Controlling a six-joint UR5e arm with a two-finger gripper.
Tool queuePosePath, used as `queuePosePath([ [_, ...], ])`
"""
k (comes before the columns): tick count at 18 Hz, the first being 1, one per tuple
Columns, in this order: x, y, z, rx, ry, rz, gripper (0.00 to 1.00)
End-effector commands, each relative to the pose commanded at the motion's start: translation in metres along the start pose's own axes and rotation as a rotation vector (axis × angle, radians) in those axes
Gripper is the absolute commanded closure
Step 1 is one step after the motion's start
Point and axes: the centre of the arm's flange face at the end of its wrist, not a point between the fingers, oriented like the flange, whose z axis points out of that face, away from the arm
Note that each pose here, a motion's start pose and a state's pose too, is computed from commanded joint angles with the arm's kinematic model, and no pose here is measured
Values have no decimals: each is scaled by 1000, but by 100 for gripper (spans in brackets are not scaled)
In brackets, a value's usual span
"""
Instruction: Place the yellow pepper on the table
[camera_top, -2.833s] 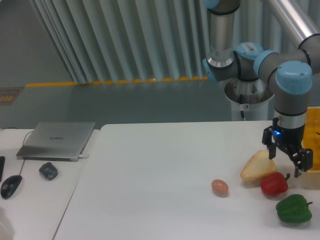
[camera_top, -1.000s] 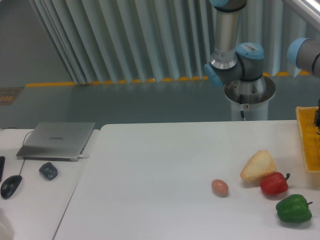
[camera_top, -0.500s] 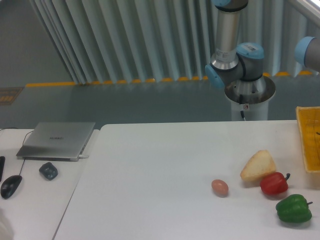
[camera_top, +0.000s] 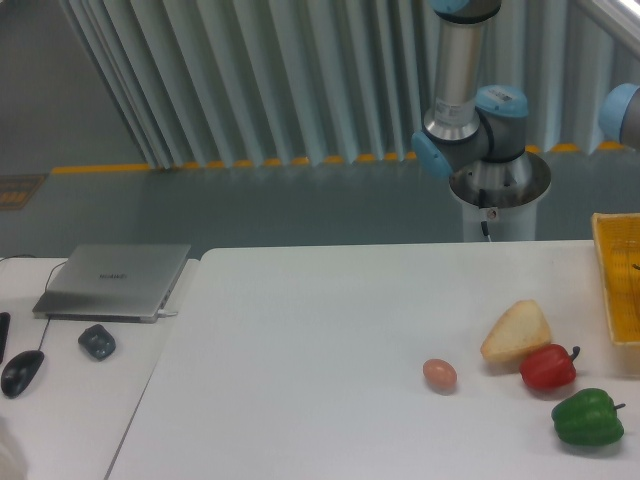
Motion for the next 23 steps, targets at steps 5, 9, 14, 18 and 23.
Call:
queuePosePath([
  [5,6,0,15,33,22,-5,0],
  [9,12,8,24,61,46,2,0],
  [14,20,18,27,62,58,41,0],
  [18,19,14,31,69,62,44,0],
  [23,15,13,41,87,72,48,0],
])
